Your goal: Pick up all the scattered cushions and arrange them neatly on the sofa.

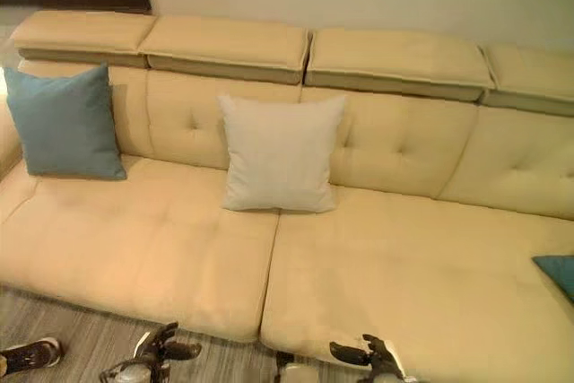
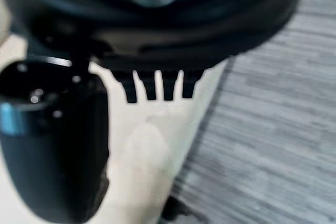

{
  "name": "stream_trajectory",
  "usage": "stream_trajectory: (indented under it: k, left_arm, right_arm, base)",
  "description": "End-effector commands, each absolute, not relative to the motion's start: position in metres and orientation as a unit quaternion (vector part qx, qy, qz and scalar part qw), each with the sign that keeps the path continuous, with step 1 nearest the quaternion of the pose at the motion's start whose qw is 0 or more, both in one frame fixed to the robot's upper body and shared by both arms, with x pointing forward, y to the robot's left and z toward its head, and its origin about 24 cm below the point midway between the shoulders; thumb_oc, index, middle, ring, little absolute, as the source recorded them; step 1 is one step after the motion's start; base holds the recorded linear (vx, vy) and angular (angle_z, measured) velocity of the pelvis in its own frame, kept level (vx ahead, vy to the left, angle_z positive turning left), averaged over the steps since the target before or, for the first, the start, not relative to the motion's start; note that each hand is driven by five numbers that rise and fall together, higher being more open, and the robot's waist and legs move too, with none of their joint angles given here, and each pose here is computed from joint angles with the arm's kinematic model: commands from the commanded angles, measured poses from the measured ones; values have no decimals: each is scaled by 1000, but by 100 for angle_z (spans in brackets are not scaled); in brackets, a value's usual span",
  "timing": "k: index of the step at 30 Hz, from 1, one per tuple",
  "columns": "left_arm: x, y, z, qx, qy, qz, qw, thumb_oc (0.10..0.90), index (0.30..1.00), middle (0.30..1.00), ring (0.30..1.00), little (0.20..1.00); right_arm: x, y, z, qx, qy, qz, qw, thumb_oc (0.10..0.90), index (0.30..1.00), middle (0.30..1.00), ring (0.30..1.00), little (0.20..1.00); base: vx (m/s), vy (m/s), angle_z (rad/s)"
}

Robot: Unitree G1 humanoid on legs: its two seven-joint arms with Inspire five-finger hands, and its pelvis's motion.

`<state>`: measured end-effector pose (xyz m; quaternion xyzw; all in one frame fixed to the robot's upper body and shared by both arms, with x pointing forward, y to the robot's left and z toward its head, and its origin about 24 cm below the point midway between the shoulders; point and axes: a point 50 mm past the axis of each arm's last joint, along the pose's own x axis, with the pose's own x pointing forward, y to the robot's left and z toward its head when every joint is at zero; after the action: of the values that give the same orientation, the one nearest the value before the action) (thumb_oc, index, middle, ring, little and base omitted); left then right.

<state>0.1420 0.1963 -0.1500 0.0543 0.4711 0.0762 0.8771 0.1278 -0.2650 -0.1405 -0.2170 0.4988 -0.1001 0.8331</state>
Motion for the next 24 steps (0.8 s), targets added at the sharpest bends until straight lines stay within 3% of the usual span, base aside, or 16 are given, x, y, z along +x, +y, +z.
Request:
stream_trajectory:
  k: [1,13,24]
  left_arm:
    - [138,219,-145,89,453,99,882,800,900,900,900,900]
    - [111,246,-150,128,502,121,847,800,900,900,900,900]
    - [117,242,-149,134,493,112,852,800,900,900,900,900]
  right_arm:
    - [138,-258,-138,-244,481,-87,838,800,900,900,900,900]
    - [128,-245,-147,-237,504,-66,828,800,900,900,900,900]
    - [142,-238,-142,-237,475,-58,845,800,900,900,900,900]
  base:
    - [-351,185,-4]
    - [-282,89,-18]
    - [-96,-111,-44]
